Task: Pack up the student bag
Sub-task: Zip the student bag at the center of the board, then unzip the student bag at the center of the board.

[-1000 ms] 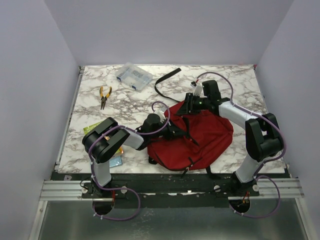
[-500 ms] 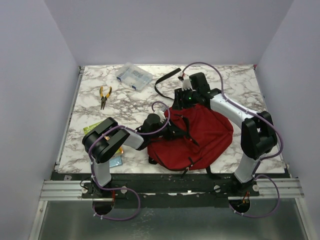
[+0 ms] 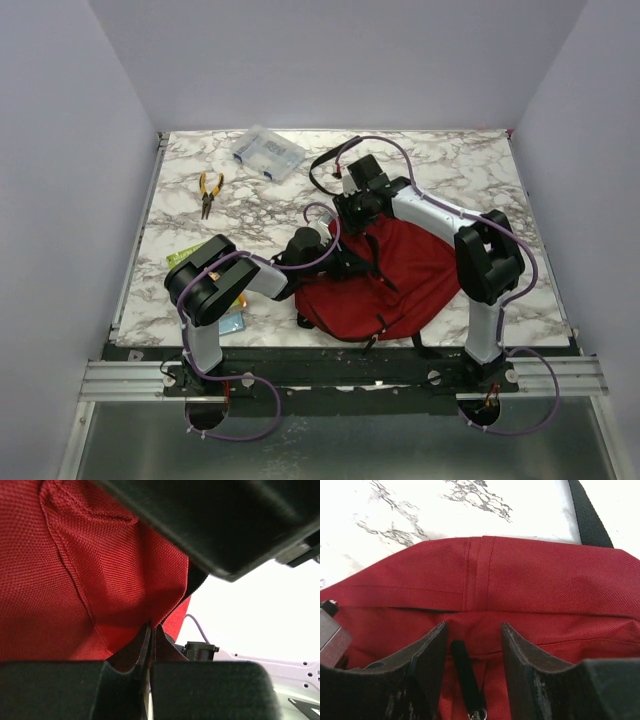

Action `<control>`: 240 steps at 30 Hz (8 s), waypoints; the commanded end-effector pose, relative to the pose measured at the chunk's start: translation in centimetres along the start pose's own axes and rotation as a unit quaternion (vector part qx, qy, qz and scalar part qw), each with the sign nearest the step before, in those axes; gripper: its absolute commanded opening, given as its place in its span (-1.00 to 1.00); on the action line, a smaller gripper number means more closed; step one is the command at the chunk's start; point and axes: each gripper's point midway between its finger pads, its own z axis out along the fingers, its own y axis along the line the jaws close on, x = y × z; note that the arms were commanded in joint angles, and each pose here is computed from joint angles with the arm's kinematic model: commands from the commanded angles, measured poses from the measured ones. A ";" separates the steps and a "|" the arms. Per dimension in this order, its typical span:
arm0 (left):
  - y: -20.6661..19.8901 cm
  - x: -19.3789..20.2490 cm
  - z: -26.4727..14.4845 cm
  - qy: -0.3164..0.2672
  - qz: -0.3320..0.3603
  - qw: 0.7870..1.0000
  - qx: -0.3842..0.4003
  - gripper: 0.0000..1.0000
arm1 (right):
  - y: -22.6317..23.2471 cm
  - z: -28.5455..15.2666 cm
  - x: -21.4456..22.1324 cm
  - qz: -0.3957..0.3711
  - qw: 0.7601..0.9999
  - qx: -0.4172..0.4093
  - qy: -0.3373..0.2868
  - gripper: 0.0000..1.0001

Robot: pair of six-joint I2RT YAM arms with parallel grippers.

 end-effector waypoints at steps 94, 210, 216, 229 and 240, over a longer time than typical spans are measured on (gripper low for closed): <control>0.5 -13.8 -2.7 -0.223 -0.271 0.936 -0.022 -1.00 | -0.1 -12.0 9.3 0.275 0.916 0.034 -0.290 -0.99; -7.0 12.2 -7.1 0.163 0.250 0.954 0.025 0.11 | 1.8 -9.1 20.2 0.551 0.828 0.082 -0.063 0.26; -6.2 12.7 -6.6 0.156 0.264 0.952 0.005 0.06 | 1.9 -8.2 19.7 0.586 0.803 0.056 -0.090 0.18; -2.0 10.2 -5.8 0.090 0.390 0.897 -0.187 0.06 | 1.9 -7.1 19.0 0.600 0.792 0.045 -0.099 -0.51; 1.1 9.7 -3.2 0.113 0.401 0.871 -0.259 -0.07 | 2.3 -7.6 19.3 0.603 0.791 0.037 -0.096 -0.99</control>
